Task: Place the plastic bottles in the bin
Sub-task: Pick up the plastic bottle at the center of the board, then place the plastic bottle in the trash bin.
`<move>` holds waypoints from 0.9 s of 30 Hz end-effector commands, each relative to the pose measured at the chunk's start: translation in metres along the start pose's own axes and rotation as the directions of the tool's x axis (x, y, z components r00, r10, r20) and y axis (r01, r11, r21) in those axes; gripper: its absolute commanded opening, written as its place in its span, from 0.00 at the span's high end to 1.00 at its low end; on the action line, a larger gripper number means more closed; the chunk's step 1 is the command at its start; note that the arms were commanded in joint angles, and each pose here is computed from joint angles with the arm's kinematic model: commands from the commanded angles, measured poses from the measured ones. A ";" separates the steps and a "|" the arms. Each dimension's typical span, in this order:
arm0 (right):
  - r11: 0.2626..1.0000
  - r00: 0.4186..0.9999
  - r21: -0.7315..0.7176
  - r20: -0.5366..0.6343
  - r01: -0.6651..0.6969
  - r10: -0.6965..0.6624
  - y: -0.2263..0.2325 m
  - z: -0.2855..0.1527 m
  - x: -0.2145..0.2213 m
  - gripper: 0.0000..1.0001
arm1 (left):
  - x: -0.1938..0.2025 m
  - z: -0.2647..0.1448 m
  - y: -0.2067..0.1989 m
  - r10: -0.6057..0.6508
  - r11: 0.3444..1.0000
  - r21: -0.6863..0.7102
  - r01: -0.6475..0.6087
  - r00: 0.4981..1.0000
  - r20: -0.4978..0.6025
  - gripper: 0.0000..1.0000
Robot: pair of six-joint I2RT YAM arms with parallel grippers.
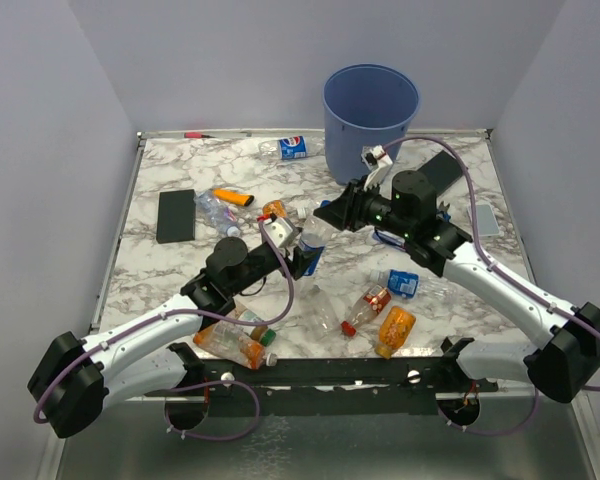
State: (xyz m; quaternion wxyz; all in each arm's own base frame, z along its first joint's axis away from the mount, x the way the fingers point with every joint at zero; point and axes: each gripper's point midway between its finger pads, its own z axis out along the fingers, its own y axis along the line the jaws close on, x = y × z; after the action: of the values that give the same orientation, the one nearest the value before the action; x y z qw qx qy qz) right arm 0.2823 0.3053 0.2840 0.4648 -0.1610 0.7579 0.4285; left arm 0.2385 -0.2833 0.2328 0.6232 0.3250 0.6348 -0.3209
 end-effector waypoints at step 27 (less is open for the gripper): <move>0.699 0.524 0.698 0.658 -0.156 -0.541 -0.077 -0.145 -0.361 1.00 | -0.044 -0.070 0.115 0.060 0.731 -0.676 0.093 0.978 0.199 0.01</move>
State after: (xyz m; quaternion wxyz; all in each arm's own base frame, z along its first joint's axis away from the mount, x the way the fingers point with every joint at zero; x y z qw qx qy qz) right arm 0.3865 0.1091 0.5878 0.8328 0.1123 0.5315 0.1063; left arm 0.2818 -0.1876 0.2862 0.7565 0.0956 0.6260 -0.1634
